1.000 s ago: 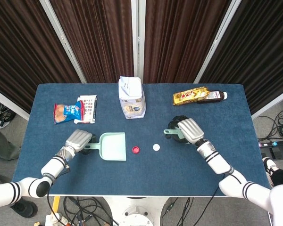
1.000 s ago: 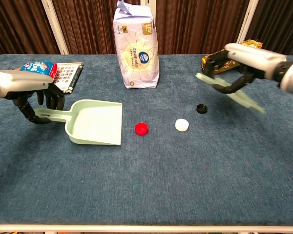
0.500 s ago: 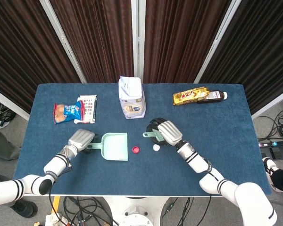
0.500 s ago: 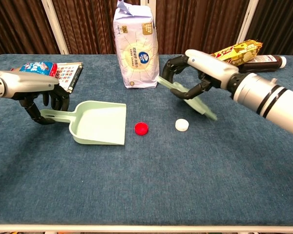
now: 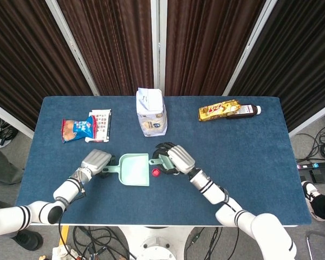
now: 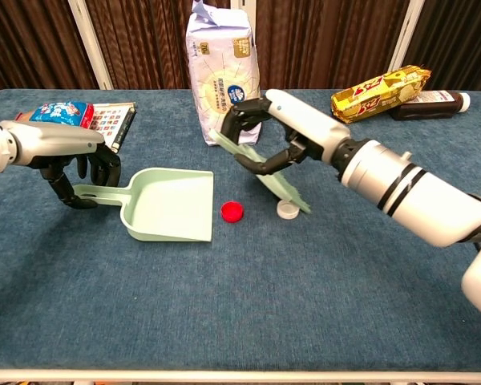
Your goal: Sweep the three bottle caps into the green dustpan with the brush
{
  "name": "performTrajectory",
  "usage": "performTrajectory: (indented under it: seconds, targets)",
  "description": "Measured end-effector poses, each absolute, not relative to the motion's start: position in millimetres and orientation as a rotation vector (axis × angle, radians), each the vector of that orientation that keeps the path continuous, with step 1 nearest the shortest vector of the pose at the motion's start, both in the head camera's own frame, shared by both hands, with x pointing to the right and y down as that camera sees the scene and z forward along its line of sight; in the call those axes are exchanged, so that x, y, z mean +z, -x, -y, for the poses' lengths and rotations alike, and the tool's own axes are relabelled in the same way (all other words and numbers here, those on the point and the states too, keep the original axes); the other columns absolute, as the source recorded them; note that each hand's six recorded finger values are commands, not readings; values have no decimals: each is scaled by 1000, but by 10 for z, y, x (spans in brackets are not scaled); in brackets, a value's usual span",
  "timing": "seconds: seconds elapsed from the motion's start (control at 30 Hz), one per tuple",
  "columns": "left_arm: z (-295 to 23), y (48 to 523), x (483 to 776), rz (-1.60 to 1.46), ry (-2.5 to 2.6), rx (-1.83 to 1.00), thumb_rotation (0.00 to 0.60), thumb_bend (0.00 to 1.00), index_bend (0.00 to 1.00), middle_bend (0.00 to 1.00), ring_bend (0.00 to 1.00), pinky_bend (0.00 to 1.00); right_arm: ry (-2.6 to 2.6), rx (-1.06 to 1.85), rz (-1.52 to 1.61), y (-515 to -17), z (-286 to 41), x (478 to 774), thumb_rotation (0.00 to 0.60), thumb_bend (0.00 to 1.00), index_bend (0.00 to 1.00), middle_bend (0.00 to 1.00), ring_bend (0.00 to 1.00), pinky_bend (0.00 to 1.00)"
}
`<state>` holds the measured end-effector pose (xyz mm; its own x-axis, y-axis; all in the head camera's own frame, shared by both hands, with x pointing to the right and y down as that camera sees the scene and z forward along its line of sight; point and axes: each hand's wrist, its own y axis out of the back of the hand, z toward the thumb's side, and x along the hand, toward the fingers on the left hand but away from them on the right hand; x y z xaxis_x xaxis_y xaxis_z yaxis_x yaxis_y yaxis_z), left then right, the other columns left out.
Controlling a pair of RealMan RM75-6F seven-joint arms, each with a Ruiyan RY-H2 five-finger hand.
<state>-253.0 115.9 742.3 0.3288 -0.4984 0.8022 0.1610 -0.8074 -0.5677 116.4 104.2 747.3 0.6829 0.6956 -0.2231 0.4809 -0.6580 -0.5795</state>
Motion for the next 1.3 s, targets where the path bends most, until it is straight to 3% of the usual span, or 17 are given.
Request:
performTrajectory:
  seconds: [0.5,0.97,1.3]
  targets:
    - [-1173,2419,7412,-308,2065,-1501,600,396,515,488,357,346,2505,437,967,-588,-1145,7330,600,549,676,558,232,210]
    - [-1234,2364,7423,-294,2068,-1494,600,397,514,488,357,346,2461,507,995,-966,-1164,7292,600,587,678,565,232,209]
    - [-1256,2281,7452,-301,2082,-1487,600,397,514,488,358,346,2533,492,1021,-701,-1342,7374,600,599,680,566,232,209]
